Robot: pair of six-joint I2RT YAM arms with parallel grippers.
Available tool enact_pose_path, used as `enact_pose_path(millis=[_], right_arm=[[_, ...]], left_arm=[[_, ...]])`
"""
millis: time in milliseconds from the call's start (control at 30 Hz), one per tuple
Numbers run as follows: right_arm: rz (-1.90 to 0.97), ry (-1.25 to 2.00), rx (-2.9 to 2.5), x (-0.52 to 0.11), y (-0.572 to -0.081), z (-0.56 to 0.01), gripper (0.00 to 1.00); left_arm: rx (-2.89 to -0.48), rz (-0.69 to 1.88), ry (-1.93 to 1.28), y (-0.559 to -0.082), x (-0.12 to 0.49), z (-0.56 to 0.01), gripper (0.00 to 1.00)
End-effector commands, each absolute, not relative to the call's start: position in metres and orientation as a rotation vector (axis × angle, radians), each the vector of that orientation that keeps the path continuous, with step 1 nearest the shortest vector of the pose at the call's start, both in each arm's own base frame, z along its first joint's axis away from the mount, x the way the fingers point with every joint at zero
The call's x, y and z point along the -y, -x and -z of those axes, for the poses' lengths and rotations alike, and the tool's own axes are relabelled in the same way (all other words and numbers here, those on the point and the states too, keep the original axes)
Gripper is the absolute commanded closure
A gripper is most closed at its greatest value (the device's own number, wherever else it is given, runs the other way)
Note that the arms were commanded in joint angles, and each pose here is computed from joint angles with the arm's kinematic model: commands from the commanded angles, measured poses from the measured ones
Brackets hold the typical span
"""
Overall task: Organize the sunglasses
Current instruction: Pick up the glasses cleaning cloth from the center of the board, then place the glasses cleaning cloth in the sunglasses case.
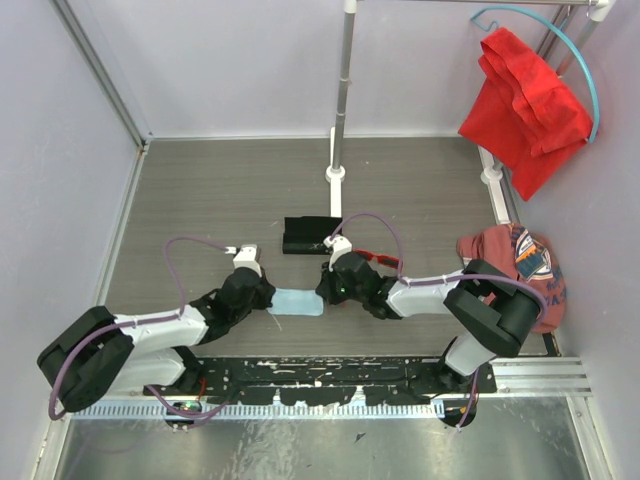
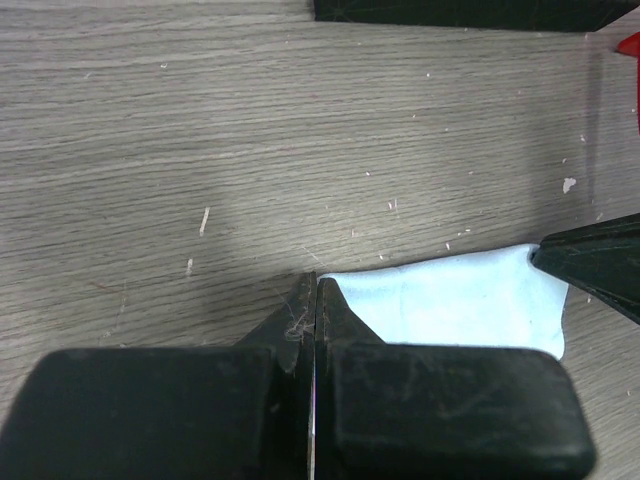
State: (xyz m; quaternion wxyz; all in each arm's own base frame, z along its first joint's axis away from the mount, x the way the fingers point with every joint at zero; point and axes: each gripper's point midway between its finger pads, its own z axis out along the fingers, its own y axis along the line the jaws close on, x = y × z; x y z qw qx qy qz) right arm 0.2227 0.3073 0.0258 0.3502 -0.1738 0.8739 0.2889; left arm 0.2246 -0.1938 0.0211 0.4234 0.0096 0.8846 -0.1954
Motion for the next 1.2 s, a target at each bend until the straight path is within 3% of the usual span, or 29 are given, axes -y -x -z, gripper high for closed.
enact_pose_path(millis=[0, 1167], right_arm=[[-0.726, 0.421, -2.163, -0.315, -0.245, -0.054, 0.99], [-0.545, 0.311, -2.04, -0.286, -0.313, -0.095, 0.99]], left_arm=[[-2.132, 0.519, 0.002, -0.237, 0.2, -0.043, 1.0], [-2.068, 0.466, -0.06, -0.306, 0.232, -0.061, 1.0]])
